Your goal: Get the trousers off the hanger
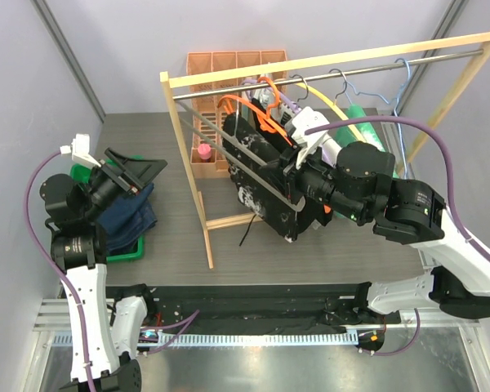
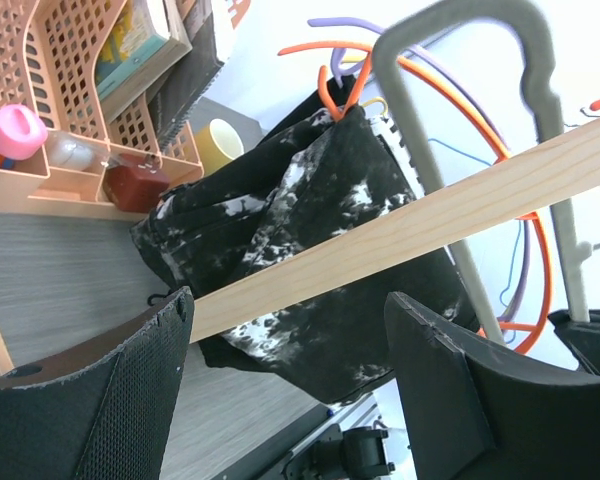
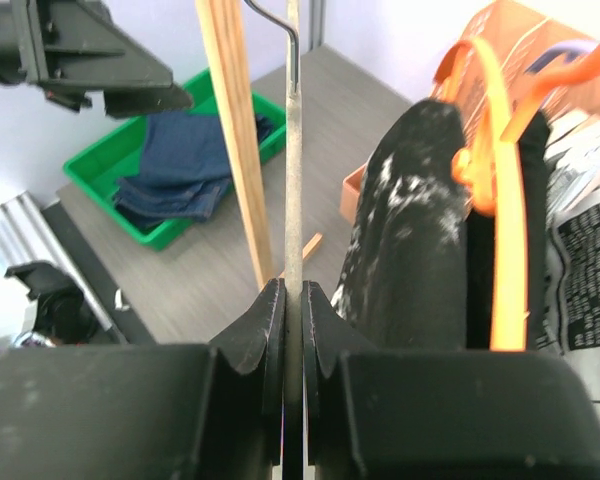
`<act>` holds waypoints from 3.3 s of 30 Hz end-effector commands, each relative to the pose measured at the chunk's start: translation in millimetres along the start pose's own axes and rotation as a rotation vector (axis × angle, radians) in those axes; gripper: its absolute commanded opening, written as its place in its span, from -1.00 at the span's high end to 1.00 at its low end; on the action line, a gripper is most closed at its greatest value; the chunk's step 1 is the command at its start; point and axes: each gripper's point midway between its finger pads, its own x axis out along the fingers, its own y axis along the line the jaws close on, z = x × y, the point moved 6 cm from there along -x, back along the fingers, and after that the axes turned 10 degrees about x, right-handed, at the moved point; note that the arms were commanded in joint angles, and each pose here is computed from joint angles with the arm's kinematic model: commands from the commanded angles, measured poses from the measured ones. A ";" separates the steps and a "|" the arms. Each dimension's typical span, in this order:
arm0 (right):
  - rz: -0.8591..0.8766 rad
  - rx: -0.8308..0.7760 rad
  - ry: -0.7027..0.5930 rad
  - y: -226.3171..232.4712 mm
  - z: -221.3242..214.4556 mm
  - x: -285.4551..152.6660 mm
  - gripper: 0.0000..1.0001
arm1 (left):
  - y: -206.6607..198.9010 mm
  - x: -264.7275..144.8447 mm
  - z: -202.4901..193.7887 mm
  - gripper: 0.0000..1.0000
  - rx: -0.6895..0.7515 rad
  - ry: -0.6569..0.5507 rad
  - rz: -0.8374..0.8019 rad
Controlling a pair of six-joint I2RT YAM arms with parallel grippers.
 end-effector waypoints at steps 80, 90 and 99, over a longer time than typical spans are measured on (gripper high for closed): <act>-0.192 0.391 -0.133 -39.0 24.5 -48.5 -0.25 | -179.9 -60.1 -38.8 -0.69 0.376 0.432 -1.085; -0.324 0.297 -0.139 -47.2 35.4 -22.0 -0.19 | -175.8 -45.5 -42.0 -0.70 0.336 0.457 -1.052; -0.290 0.293 -0.108 -39.3 33.6 -3.0 0.17 | -169.8 -42.4 -48.1 -0.70 0.321 0.469 -1.033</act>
